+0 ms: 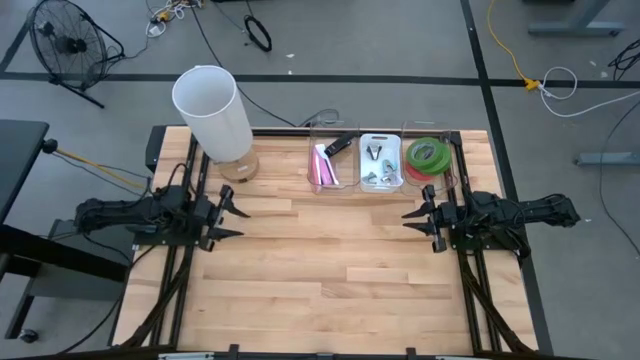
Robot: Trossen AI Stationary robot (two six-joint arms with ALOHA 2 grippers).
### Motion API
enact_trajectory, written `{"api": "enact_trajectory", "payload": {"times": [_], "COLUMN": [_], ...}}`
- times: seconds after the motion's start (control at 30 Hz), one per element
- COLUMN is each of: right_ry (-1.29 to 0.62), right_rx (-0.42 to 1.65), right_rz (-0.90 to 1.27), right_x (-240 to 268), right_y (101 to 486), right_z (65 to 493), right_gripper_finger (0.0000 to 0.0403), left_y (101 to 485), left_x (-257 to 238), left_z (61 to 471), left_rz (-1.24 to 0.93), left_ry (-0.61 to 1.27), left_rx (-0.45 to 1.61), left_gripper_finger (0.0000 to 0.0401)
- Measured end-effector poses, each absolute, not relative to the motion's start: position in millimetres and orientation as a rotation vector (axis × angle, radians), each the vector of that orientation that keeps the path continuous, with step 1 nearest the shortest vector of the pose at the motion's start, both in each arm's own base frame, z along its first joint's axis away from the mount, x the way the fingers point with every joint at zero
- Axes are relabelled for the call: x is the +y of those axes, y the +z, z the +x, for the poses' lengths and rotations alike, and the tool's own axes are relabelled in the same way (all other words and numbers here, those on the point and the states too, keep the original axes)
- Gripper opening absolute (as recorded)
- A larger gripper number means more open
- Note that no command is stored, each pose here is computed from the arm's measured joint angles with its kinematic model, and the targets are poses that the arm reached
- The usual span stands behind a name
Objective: Pick and place Stapler, Stapler remover, tape
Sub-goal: Return to Home Position
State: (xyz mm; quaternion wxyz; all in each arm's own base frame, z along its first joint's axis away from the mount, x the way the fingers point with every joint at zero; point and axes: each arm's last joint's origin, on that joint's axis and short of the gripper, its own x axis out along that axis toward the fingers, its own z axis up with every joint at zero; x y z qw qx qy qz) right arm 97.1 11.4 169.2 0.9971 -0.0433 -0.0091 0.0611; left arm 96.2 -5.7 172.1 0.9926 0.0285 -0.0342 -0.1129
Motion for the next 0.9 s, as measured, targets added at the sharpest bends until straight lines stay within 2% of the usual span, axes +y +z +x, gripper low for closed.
{"api": "enact_trajectory", "payload": {"times": [0.9], "right_ry": [0.123], "right_rx": [-0.018], "right_rz": [-0.087], "right_x": [11.4], "right_y": [169.2], "right_z": [97.1], "right_gripper_finger": [0.0089], "left_y": [172.1], "left_x": [-6.2], "left_z": [96.9], "left_rz": [0.019], "left_ry": [-0.233], "left_rx": [-0.068], "left_gripper_finger": [0.0222]}}
